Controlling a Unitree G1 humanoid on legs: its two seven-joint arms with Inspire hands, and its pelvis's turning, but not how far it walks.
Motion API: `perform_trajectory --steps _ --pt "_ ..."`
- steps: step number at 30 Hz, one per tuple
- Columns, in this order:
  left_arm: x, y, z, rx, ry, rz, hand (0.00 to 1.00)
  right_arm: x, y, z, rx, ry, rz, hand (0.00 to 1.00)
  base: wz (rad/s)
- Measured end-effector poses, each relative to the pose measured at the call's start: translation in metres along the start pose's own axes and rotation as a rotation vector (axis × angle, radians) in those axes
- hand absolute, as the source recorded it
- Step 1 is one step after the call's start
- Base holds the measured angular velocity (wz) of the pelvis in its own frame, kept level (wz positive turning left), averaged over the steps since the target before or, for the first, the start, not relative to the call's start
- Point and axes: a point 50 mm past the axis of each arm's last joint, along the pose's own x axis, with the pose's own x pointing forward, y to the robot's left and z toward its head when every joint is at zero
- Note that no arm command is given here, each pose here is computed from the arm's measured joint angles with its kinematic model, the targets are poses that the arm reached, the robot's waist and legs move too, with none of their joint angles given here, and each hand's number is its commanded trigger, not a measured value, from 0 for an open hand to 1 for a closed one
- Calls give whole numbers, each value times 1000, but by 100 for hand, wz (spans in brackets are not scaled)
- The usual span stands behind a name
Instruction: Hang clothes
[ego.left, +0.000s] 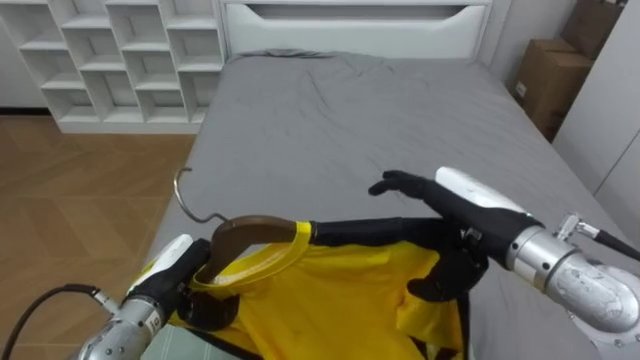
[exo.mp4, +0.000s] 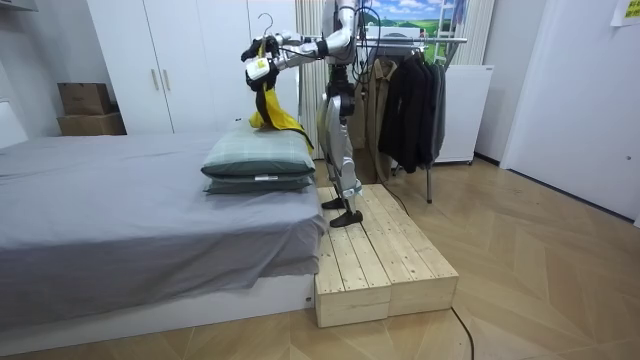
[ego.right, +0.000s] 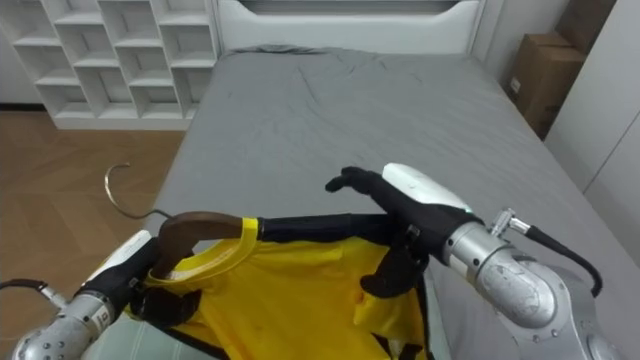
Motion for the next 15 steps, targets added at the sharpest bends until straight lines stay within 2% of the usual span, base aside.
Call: perform_trajectory --steps 8,15 --pt "-1 -2 -4 52 24 -75 100 1 10 -7 27 29 177 0 6" --pt "-1 -3 -6 72 36 -92 100 4 14 -13 42 48 252 0 1"
